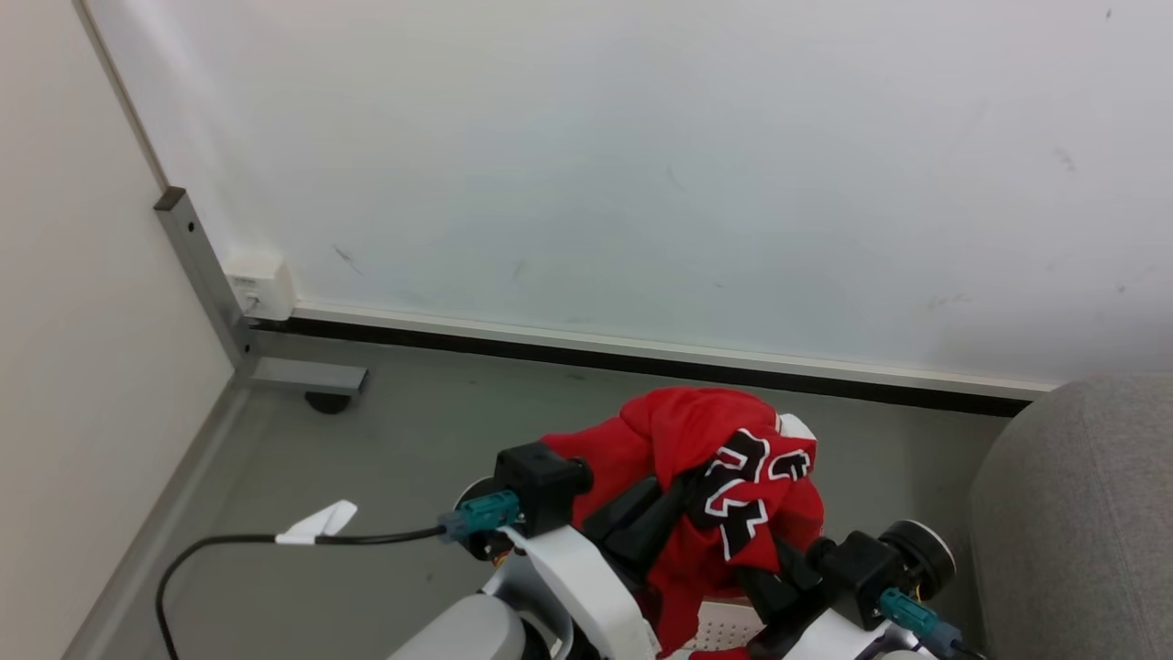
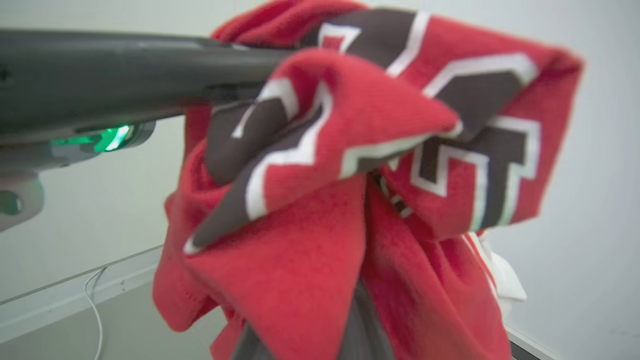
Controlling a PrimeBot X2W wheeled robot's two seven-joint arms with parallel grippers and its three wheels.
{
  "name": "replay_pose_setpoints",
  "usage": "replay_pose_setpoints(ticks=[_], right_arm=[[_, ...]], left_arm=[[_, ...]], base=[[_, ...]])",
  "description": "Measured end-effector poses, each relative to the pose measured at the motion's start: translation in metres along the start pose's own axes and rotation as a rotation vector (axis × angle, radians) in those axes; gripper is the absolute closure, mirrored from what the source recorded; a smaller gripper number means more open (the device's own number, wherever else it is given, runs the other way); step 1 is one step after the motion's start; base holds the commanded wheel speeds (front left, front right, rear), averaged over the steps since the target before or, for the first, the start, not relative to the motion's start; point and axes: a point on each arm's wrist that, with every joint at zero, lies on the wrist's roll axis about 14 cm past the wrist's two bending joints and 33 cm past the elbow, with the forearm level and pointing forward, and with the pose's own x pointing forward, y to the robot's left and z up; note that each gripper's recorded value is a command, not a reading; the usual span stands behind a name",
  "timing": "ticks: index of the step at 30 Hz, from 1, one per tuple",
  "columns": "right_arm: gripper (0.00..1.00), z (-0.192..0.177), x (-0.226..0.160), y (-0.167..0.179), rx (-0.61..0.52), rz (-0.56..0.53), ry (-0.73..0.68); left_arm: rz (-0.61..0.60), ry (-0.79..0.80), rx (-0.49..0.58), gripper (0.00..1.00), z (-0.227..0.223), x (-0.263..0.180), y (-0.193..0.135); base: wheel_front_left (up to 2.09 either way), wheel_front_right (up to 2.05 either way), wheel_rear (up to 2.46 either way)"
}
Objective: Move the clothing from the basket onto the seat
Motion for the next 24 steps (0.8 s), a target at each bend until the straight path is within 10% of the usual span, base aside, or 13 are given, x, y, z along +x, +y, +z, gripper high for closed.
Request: replay_pose_setpoints(ticks=[19,21,22,24], right_arm=[[1.0,0.019,-0.013,-0.025,0.051,-0.101,-0.079],[1.0,0.019,-0.017,-0.029,0.057,-0.118,-0.083],[1.0,0.019,-0.019,-0.03,0.06,-0.126,-0.084],[1.0,0.02,-0.023,-0.035,0.064,-0.147,-0.089]], left_arm=[[0.032,0.012,-0.015,1.0,-0.011,0.013,0.014],[0.031,0.011,-0.018,0.8,-0.012,0.015,0.015],[0.023,0.013,-0.021,0.0,-0.013,0.017,0.013],[0.002,0.01,-0.025,0.0,-0.014,0.02,0.008]], base=[[0.0,0.0,0.0],[0.0,0.0,0.0],[0.0,0.0,0.0],[0.0,0.0,0.0]])
